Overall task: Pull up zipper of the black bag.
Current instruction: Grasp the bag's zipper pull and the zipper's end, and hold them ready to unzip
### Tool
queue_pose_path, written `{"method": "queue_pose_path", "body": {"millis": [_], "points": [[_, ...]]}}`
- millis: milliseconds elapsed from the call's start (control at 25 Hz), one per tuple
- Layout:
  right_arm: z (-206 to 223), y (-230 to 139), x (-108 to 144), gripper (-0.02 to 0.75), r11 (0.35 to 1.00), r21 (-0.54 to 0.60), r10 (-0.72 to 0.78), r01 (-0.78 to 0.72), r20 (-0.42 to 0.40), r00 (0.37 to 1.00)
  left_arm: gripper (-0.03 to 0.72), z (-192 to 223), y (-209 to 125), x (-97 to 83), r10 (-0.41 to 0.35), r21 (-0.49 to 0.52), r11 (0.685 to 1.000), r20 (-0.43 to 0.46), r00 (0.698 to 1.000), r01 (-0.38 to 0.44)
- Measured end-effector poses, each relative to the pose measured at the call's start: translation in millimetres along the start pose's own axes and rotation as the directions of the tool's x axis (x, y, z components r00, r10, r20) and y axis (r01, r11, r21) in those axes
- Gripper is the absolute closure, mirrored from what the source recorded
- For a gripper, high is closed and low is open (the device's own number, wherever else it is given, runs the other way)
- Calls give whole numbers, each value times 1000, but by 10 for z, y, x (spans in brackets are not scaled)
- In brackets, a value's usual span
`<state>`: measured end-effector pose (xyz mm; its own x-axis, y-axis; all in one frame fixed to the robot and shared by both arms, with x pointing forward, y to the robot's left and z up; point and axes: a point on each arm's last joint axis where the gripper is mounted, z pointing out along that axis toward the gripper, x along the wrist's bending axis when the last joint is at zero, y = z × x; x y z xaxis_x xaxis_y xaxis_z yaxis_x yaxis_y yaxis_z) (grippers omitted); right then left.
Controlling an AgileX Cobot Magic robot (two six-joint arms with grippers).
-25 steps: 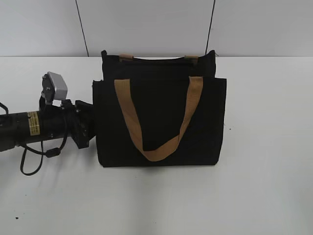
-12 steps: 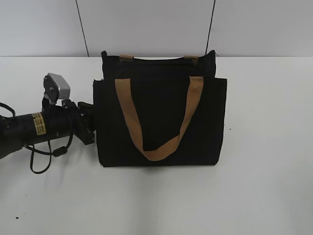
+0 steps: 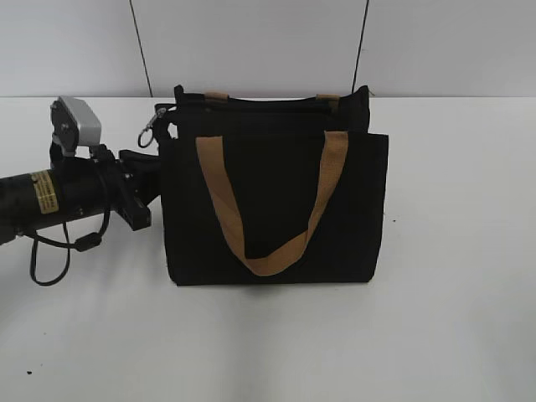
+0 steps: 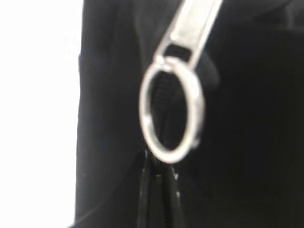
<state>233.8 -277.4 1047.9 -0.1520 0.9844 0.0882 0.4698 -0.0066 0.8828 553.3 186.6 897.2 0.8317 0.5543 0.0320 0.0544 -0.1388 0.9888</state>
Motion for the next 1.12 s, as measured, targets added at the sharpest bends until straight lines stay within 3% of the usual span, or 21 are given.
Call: {"method": "queue_pose_path", "body": {"millis": [160,280,440,680,840,1120], "points": [[0,0,0,160,1000,0,0,0,0,1000,652,-110,217,-25,58,55,997,-42,997,-56],[0,0,0,160,1000,0,0,0,0,1000,653,-205,398,12,118,154,983,-111,987,-100],[0,1,1,160,1000,-1,1,-1,-1,1000,653,-319,670,27,156,164,978,-186,970,-126],[-37,106,46,160,997,-71,26,-29,-45,999,653,-346,725,20,90,152,987,-208,974,-59],[75,372,46,160,986,-129,96,-108,-93,991,653,-362,778,19,94,147,987,-215,972,-63],[638,653,-37,160,998,52,44,-37,-145,988,653,-319,879,87,109,154,985,-213,971,-77]]}}
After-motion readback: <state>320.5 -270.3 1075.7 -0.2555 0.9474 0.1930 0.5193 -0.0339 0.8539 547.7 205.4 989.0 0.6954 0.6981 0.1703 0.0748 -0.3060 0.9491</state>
